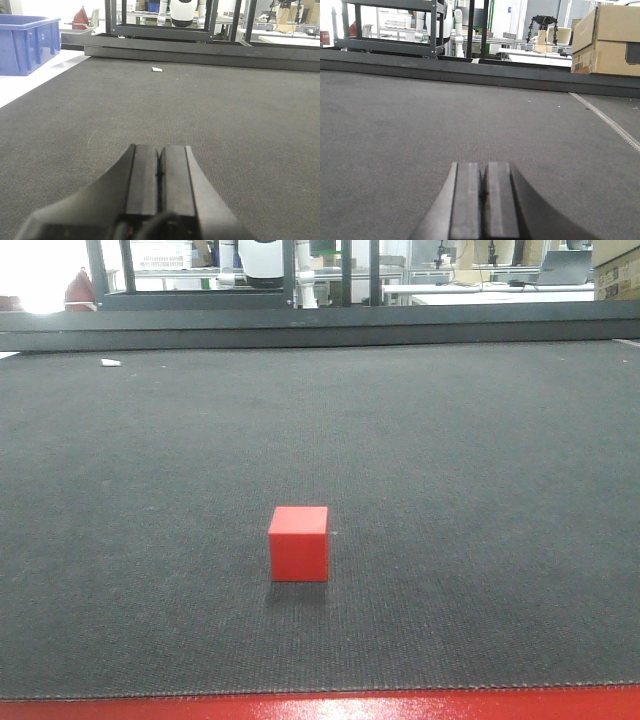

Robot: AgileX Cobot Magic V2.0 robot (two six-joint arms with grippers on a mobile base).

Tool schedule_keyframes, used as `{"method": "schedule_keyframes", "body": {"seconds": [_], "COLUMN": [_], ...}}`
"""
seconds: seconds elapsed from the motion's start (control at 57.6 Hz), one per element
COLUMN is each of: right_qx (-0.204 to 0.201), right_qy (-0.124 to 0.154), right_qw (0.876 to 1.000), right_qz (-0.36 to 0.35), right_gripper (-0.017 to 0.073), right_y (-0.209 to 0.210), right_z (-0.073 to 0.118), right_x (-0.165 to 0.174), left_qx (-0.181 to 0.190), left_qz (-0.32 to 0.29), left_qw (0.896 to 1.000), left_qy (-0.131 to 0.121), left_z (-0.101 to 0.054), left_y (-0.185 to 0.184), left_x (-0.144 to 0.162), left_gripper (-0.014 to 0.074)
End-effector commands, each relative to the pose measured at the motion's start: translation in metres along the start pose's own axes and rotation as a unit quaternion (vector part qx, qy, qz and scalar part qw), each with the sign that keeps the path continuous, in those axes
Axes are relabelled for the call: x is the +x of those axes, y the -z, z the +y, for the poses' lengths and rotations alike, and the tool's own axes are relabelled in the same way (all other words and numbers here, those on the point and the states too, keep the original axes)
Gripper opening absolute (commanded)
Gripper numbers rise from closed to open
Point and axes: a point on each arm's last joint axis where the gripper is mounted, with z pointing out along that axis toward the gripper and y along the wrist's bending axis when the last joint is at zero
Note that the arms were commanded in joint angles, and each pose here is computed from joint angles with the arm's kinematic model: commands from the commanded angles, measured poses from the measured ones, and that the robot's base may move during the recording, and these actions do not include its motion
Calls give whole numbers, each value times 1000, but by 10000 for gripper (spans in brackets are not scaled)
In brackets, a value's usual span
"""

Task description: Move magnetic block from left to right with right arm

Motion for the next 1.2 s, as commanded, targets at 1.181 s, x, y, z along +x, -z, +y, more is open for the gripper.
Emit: {"method": "schedule_keyframes", "body": {"seconds": [1.181], "right_qx": [-1], "right_qy": [13], "right_qw": [1000], "right_qz": [-27], "right_gripper": [64], "right_y": [4], "right_z": [-1], "right_x": [-42], "left_qx": [3], "left_qz": [-43], "left_qw": [999], "left_qy": [5], "left_z": [0], "left_y": [1], "left_x": [-6], "left_gripper": [-126]}}
